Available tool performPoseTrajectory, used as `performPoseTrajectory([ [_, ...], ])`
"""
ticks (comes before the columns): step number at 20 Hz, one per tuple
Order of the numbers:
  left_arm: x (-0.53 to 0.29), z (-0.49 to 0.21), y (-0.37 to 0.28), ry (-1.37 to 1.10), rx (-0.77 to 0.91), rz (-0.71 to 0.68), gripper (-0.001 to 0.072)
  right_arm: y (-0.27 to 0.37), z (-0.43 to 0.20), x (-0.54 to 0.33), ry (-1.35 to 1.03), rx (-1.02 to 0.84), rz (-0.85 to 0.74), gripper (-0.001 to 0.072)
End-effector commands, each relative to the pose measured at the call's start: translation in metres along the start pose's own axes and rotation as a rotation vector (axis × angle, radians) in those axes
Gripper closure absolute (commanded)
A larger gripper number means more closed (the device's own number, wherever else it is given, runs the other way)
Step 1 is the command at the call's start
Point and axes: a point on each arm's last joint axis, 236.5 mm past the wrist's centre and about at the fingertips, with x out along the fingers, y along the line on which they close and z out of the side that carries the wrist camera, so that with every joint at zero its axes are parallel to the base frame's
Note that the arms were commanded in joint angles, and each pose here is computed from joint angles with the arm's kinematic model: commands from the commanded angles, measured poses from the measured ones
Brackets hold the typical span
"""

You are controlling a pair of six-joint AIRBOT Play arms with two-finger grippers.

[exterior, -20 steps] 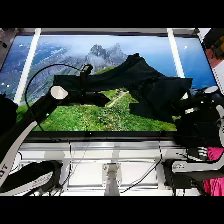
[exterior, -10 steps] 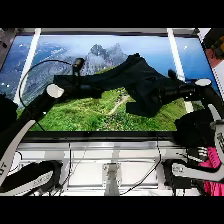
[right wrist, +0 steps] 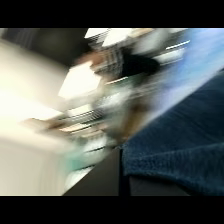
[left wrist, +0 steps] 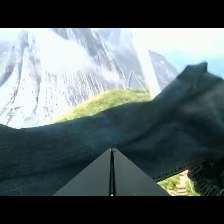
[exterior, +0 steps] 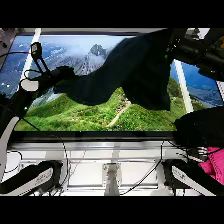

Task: Fold the clothes and pants, and hang the long-sleeved shirts on hangers.

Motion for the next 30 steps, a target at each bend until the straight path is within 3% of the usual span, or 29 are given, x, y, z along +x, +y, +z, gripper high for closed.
performPoseTrajectory([
  [1,0.0,-0.01,-0.01,0.043,0.005,-0.035,0.0698,-0.128,0.02,-0.029,-0.032,-0.114,-0.57,0.0685],
  [3,0.0,-0.023,-0.022,0.09,0.01,-0.074,0.0698,-0.195,-0.017,-0.042,0.177,-0.077,-0.786,0.0676],
  [4,-0.001,-0.029,-0.027,0.118,0.01,-0.094,0.0697,-0.222,-0.036,-0.049,0.281,-0.045,-0.869,0.0612],
  [5,-0.003,-0.036,-0.031,0.148,0.01,-0.114,0.0697,-0.241,-0.051,-0.054,0.362,-0.013,-0.925,0.0479],
  [6,-0.004,-0.042,-0.036,0.174,0.01,-0.133,0.0697,-0.257,-0.06,-0.058,0.418,0.001,-0.966,0.0413],
  [9,-0.015,-0.074,-0.054,0.305,0.003,-0.217,0.0696,-0.273,-0.056,-0.055,0.469,-0.084,-0.981,0.0414],
  [10,-0.019,-0.088,-0.058,0.354,-0.003,-0.241,0.0696,-0.269,-0.047,-0.053,0.458,-0.132,-0.968,0.0419],
  [11,-0.021,-0.103,-0.061,0.395,-0.009,-0.254,0.0696,-0.262,-0.035,-0.052,0.43,-0.165,-0.957,0.0524],
  [12,-0.021,-0.12,-0.06,0.429,-0.03,-0.251,0.0696,-0.254,-0.017,-0.053,0.38,-0.181,-0.947,0.0677],
  [14,-0.023,-0.156,-0.063,0.503,-0.172,-0.243,0.0696,-0.237,0.017,-0.059,0.285,-0.19,-0.909,0.0687],
  [16,-0.023,-0.182,-0.084,0.55,-0.358,-0.292,0.0679,-0.21,0.036,-0.056,0.228,-0.147,-0.743,0.0687],
  [17,-0.023,-0.192,-0.101,0.568,-0.397,-0.335,0.0577,-0.194,0.043,-0.052,0.204,-0.12,-0.627,0.0687],
  [18,-0.022,-0.201,-0.119,0.585,-0.394,-0.379,0.0398,-0.18,0.052,-0.052,0.168,-0.07,-0.527,0.0685],
  [19,-0.018,-0.212,-0.134,0.597,-0.395,-0.398,0.031,-0.176,0.061,-0.057,0.131,-0.036,-0.489,0.0682],
  [20,-0.011,-0.225,-0.142,0.607,-0.395,-0.383,0.0311,-0.179,0.07,-0.065,0.101,-0.022,-0.49,0.0573],
  [21,-0.004,-0.241,-0.147,0.619,-0.377,-0.357,0.0311,-0.184,0.075,-0.072,0.082,-0.015,-0.501,0.0344],
  [22,-0.001,-0.257,-0.153,0.643,-0.368,-0.341,0.0311,-0.188,0.078,-0.077,0.074,-0.008,-0.511,0.0263],
  [30,0.045,-0.288,-0.167,0.621,-0.482,-0.23,0.0313,-0.189,0.082,-0.079,0.058,-0.01,-0.516,0.0266],
])
